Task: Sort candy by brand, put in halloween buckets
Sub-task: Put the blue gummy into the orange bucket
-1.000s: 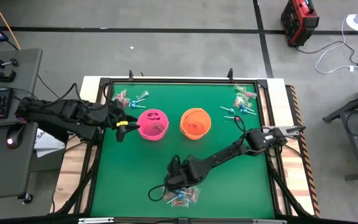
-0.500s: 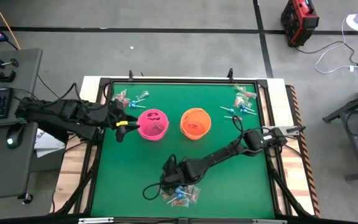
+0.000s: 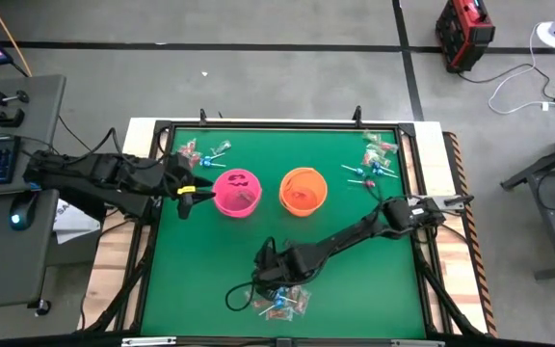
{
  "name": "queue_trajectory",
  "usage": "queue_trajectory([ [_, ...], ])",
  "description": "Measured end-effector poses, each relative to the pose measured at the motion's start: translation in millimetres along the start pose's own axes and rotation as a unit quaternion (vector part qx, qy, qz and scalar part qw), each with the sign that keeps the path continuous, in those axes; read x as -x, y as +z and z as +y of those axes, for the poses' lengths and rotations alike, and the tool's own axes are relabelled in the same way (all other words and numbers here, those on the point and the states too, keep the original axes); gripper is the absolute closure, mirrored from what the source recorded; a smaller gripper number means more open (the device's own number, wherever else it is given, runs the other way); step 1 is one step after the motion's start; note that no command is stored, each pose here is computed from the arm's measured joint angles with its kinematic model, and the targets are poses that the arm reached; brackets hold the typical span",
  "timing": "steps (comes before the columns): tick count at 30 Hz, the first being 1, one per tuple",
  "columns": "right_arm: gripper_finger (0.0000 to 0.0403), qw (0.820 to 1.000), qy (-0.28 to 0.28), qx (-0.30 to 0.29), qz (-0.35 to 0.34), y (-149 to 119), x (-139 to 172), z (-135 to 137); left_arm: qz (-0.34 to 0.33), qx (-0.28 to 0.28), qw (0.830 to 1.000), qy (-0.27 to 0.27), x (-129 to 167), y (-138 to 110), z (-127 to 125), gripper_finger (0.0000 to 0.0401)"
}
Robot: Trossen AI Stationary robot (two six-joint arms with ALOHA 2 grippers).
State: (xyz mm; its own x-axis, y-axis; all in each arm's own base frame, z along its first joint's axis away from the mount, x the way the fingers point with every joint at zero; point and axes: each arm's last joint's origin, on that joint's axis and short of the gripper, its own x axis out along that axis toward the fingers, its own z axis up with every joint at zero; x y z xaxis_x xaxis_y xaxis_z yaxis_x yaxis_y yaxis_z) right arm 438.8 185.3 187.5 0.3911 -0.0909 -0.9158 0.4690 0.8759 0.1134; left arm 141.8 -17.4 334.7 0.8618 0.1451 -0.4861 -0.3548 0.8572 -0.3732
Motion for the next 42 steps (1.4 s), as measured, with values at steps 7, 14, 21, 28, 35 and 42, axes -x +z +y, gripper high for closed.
queue_trajectory([
  [7, 0.0398, 0.988, -0.130, 0.004, -0.082, 18, 110, -52, -0.012, -0.004, 1.000, 0.002, 3, 1, 1, 0.0213],
  [14, 0.0401, 0.972, -0.211, -0.073, -0.080, 55, 141, -135, -0.029, -0.025, 0.999, -0.009, 3, 5, -2, 0.0213],
  [21, 0.0402, 0.980, -0.155, -0.128, 0.010, 72, 95, -198, -0.031, -0.027, 0.999, -0.024, 3, 6, -3, 0.0213],
  [28, 0.0402, 0.986, -0.109, -0.128, 0.002, 85, 94, -209, -0.035, -0.040, 0.998, -0.019, 3, 6, -3, 0.0213],
  [35, 0.0403, 0.995, -0.086, -0.048, -0.013, 94, 118, -206, -0.083, -0.033, 0.996, 0.010, -4, 18, 0, 0.0213],
  [42, 0.0403, 0.998, -0.049, 0.020, -0.017, 102, 143, -242, -0.054, -0.043, 0.997, 0.019, -33, 37, 20, 0.0213],
])
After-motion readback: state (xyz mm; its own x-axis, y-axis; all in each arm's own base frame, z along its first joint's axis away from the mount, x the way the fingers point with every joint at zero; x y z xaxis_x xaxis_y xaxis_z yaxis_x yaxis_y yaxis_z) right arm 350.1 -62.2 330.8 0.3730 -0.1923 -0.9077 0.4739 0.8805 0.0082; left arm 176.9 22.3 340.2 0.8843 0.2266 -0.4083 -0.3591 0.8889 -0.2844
